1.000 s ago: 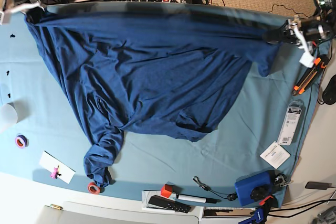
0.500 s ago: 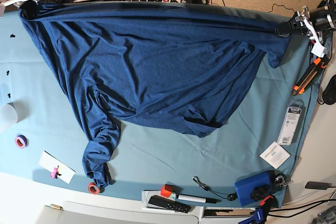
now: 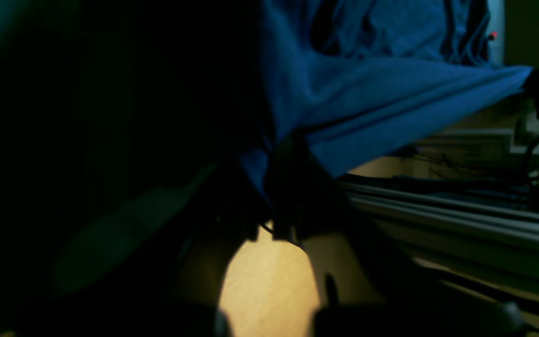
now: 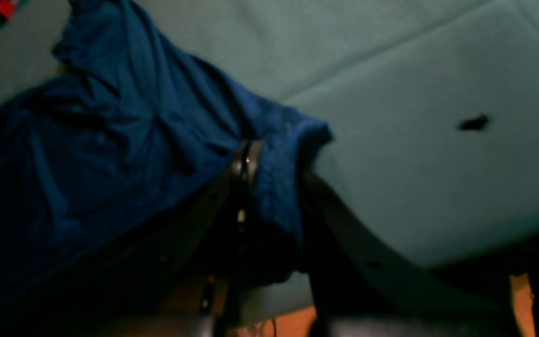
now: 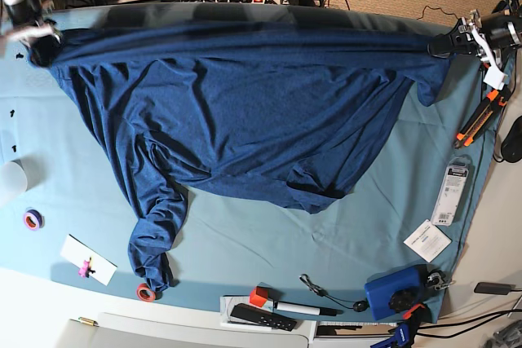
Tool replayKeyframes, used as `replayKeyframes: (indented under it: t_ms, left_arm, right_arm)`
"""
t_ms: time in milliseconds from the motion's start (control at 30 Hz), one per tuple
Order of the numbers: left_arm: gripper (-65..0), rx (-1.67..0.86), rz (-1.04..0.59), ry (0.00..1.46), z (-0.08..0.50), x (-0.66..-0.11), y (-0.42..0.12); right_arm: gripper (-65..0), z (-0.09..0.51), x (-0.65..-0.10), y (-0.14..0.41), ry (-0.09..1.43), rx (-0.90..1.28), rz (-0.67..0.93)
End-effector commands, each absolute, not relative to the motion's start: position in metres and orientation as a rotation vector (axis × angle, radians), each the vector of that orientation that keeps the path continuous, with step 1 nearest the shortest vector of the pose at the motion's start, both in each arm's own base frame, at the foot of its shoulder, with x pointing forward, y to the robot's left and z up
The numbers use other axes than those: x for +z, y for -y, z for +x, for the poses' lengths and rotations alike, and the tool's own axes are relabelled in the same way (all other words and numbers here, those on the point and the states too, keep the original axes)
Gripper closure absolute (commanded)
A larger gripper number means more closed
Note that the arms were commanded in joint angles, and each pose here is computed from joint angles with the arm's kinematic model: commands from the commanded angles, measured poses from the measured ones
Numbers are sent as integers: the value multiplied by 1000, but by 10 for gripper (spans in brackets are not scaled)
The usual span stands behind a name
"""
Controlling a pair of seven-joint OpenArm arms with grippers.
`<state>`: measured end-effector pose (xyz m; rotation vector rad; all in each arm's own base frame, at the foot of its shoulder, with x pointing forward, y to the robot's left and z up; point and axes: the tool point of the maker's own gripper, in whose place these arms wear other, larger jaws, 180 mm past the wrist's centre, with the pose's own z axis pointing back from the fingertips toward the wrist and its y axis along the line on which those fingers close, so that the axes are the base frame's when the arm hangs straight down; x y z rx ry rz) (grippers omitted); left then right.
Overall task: Layout the t-shirt on the table in an organized manner, then fold the t-shirt properly
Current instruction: 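Lift both held corners and pull them outward to spread the shirt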
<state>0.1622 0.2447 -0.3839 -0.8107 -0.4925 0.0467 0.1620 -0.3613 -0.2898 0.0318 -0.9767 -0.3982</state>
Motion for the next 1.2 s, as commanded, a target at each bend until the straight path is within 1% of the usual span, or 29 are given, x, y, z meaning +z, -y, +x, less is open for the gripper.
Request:
replayKeyframes:
  t_ms: [0, 167, 300, 400, 500, 567, 633, 733, 833, 967, 1167]
  left_arm:
    - [0, 32, -783, 528, 169, -374, -256]
    - [0, 32, -783, 528, 169, -374, -256]
    - [0, 33, -784, 528, 169, -374, -256]
    - [0, 32, -783, 528, 169, -374, -256]
    - [0, 32, -784, 528, 169, -374, -256]
    - [0, 32, -783, 528, 169, -374, -256]
    - [0, 32, -783, 528, 169, -374, -256]
    - [0, 32, -783, 528, 169, -374, -256]
    - [0, 33, -784, 527, 169, -374, -256]
    - [0, 33, -784, 527, 169, -374, -256]
    - [0, 32, -784, 528, 169, -374, -256]
  right_arm:
    - [0, 179, -268, 364, 1065, -354, 19]
    - [0, 235, -249, 336, 1130, -179, 82]
    - [0, 261, -231, 325, 1190, -129, 116]
    - [0, 250, -244, 316, 1147, -156, 173]
    - [0, 221, -278, 302, 1027, -175, 218]
    - [0, 200, -300, 302, 941, -203, 196]
    - [0, 186, -314, 312, 890, -225, 141]
    - [0, 177, -326, 336, 845, -281, 53]
    - [0, 173, -334, 355, 815, -336, 23]
    - [0, 167, -346, 367, 778, -367, 30]
    - [0, 159, -360, 366, 730, -392, 54]
